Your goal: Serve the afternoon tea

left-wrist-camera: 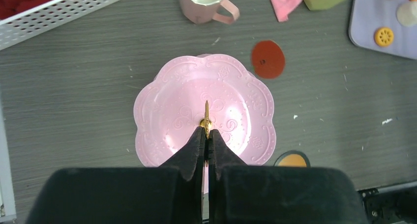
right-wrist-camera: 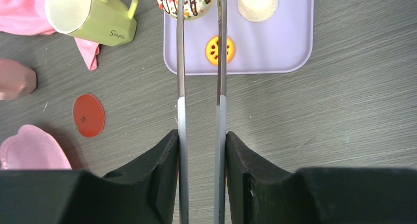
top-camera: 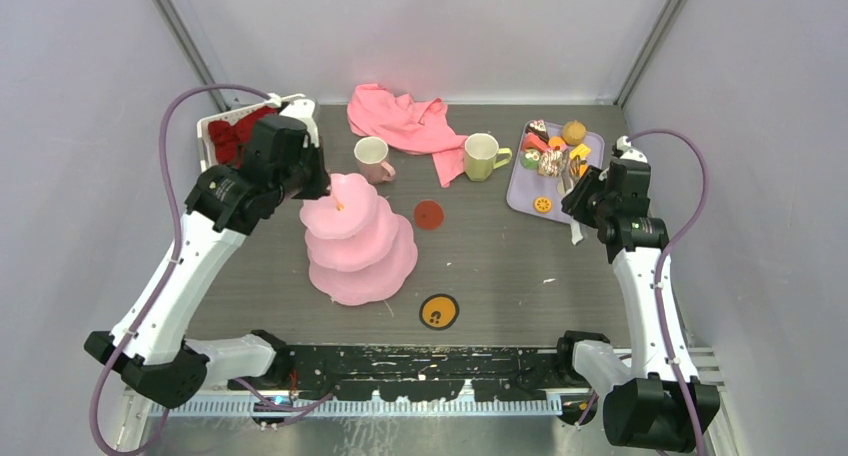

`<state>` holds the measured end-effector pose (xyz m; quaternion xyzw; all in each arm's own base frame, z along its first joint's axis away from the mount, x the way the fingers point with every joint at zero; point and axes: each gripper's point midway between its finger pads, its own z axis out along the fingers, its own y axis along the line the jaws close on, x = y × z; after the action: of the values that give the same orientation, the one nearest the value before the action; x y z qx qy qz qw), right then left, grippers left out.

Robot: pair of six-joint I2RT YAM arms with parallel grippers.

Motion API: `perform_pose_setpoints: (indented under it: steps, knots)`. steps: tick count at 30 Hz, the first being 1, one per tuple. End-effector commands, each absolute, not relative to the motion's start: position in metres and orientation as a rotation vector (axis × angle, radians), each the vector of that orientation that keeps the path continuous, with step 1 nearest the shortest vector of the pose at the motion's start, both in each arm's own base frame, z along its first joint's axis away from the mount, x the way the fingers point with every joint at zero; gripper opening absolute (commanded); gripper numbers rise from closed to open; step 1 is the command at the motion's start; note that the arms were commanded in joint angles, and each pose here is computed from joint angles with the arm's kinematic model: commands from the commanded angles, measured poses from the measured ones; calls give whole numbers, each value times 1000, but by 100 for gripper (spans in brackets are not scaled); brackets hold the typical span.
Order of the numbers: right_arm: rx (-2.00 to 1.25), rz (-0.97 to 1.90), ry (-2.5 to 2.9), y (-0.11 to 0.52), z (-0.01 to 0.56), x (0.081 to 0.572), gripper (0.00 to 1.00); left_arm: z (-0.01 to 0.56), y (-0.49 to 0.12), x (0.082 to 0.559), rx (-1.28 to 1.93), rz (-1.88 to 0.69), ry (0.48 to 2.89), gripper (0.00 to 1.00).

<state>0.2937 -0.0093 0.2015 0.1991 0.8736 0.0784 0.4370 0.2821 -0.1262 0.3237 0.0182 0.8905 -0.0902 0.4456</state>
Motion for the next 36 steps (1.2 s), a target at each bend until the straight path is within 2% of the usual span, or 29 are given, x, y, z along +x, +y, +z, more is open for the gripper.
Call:
perform_pose_setpoints:
  steps: [1, 17, 21, 22, 23, 24, 28, 32, 33, 36]
  knots:
    - [456, 201, 2050, -11, 240, 307, 1, 339, -139, 274, 40, -290, 2137, 0]
    - [425, 197, 2006, -11, 266, 305, 1, 360, -142, 255, 153, -298, 2088, 0]
    - [407, 221, 2000, -7, 274, 303, 1, 349, -151, 258, 178, -317, 2123, 0]
    - [388, 240, 2004, -3, 276, 303, 1, 346, -154, 258, 181, -330, 2130, 6]
    - [368, 260, 2005, 0, 281, 302, 1, 344, -157, 258, 183, -346, 2130, 19]
    - [346, 283, 2003, 5, 286, 302, 1, 345, -159, 258, 180, -365, 2120, 28]
    - [259, 369, 1984, 24, 309, 299, 1, 356, -156, 257, 165, -378, 2072, 59]
    - [122, 499, 1962, 61, 334, 297, 0, 379, -150, 256, 165, -370, 2019, 71]
    - [84, 523, 1961, 72, 337, 296, 1, 386, -149, 255, 161, -371, 2003, 77]
    - [-27, 560, 1985, 111, 338, 294, 1, 408, -139, 252, 134, -359, 1949, 80]
